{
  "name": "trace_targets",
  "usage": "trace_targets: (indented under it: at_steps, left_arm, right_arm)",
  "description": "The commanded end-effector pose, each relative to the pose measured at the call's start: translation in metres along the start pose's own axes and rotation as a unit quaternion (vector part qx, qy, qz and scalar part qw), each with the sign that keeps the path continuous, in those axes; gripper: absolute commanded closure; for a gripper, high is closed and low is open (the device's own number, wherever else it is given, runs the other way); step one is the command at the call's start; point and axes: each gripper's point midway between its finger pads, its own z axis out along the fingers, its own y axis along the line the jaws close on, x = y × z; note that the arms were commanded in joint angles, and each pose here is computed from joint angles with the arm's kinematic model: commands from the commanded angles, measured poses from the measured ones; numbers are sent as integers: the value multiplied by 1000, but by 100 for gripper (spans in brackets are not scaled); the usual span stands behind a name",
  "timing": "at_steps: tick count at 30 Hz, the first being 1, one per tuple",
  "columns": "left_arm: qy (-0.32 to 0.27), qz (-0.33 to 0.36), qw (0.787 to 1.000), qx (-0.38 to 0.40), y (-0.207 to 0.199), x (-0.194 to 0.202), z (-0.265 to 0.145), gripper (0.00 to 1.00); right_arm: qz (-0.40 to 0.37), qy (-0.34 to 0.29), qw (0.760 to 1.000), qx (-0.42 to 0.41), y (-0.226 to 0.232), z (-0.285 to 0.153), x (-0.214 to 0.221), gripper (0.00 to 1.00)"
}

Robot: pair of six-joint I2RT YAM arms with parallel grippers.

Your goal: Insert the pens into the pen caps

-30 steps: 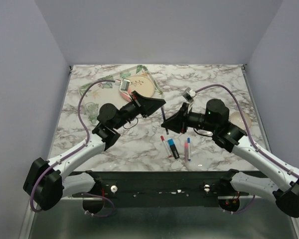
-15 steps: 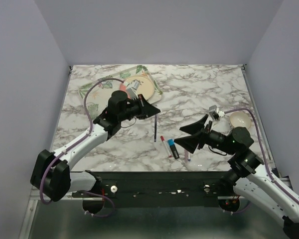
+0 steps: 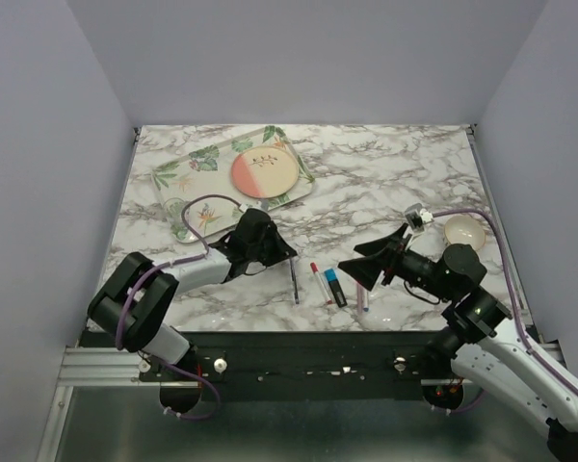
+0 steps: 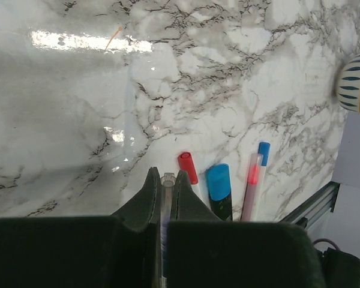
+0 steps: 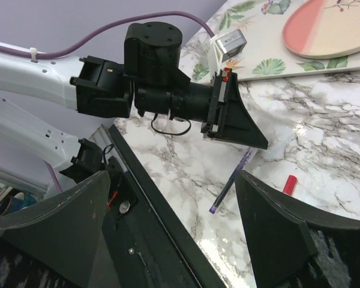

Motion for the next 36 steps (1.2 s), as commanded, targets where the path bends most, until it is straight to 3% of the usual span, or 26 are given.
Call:
trace_targets:
  at_steps: [1, 11, 13, 19, 20, 21, 22, 23, 29, 36]
  left_arm:
    - [-24, -8, 1000, -11, 2, -5, 19, 96]
    - [-2, -3, 1000, -24, 7, 9, 33, 63]
    - [5, 2, 1000, -23, 4, 10, 30, 52]
    - [-30, 75, 997, -16, -28, -22, -6, 31]
    - [-45, 93, 995, -7, -41, -33, -14, 26]
    - [-57, 110, 992, 7, -53, -40, -29, 11]
    - [-68, 147, 987, 17, -60, -46, -39, 6]
    - [-80, 161, 983, 31, -71, -53, -49, 1]
    - [-138, 275, 942, 133, -121, -65, -121, 1]
    - [-182, 310, 914, 187, -137, -64, -169, 1]
  right_arm:
    - [10, -5, 1000, 10, 0, 3, -8, 9]
    - [10, 8, 1000, 26, -6, 8, -7, 9]
    - [10, 9, 1000, 28, -6, 8, -8, 9]
    - [17, 16, 999, 48, -10, 6, -8, 9]
    - [18, 14, 998, 53, -11, 5, -9, 9]
    - [19, 9, 998, 67, -15, 3, -11, 8]
    - [22, 5, 997, 75, -17, 1, -13, 1]
    - [22, -2, 996, 83, -18, -1, -17, 0]
    - [20, -31, 988, 150, -34, -16, -32, 0]
    - [43, -72, 969, 232, -55, -31, -49, 0]
